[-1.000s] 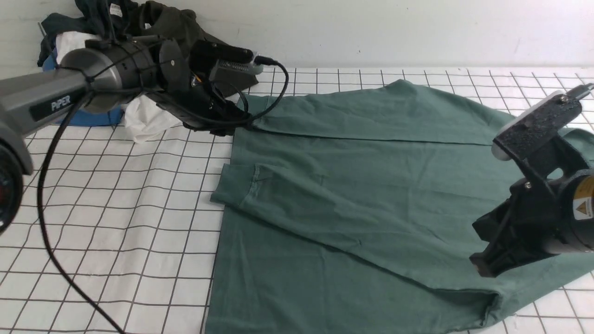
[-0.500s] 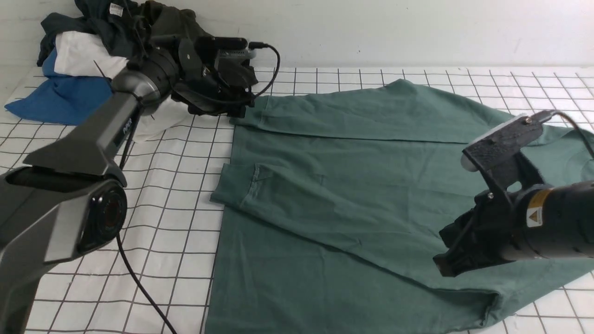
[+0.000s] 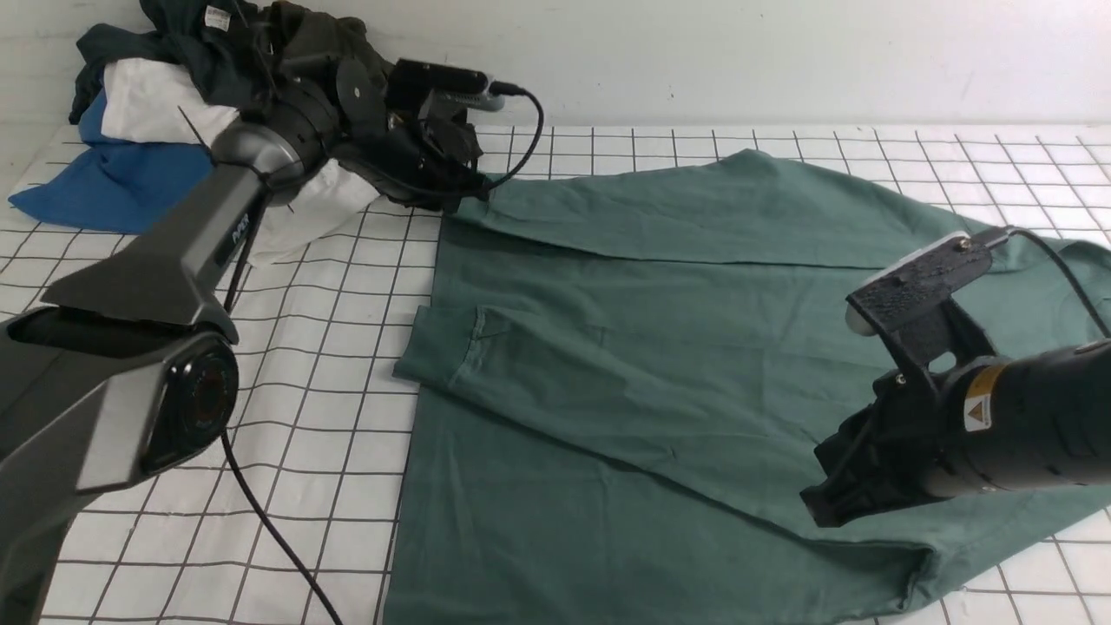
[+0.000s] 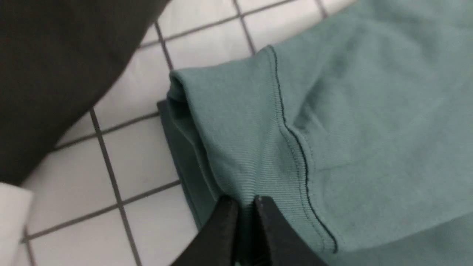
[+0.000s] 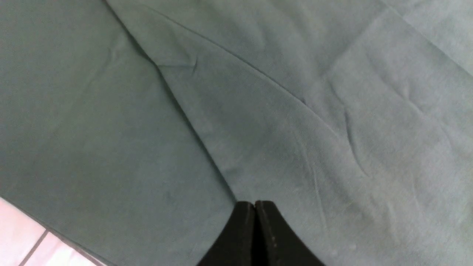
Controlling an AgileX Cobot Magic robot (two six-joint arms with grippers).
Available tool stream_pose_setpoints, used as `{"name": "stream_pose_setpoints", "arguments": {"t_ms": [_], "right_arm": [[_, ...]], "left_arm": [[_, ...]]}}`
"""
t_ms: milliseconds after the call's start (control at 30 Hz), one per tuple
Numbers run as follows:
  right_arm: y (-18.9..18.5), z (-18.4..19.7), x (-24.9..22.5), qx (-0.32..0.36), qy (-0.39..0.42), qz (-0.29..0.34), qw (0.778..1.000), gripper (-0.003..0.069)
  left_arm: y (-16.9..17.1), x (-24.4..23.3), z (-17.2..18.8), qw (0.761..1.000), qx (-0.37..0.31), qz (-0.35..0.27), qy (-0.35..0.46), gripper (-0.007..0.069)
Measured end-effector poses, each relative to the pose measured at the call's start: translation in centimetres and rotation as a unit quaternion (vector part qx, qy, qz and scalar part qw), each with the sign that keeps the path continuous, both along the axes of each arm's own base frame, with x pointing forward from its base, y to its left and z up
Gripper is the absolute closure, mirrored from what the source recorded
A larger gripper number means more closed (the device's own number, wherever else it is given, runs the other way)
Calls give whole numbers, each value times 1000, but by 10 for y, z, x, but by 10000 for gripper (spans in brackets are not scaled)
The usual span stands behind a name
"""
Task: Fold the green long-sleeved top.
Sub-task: Use the left arm to drag and drop the cuff onto the cuff closest to the left arm
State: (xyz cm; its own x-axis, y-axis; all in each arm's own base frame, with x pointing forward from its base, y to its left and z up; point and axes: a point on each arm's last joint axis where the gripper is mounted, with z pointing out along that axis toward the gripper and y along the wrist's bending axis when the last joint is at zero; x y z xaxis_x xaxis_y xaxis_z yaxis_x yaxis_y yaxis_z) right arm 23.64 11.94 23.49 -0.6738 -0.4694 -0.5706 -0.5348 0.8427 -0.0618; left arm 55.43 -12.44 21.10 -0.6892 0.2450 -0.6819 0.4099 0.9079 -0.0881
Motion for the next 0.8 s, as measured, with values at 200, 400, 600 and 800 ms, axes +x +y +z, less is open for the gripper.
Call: {"name": "stream_pose_setpoints", "arguments": {"t_ms": [200,400,600,800], "right_arm": [[-7,8,-8,-27,-4,13,1000,673],[-14,31,-19,-27,-48,20,998,673],[-21,53,-32,-9,-90,18,996,673],[-23,58,-35,-5,-98,17,995,673]], "left_arm": [[-11,-58,108,998,14,-54,27,602],[-16,-97,110,993,25,-52,100,602],[-23,-134,6,952,121,-75,271,601],[-18,-141,-4,944,148,-73,284,511]]}}
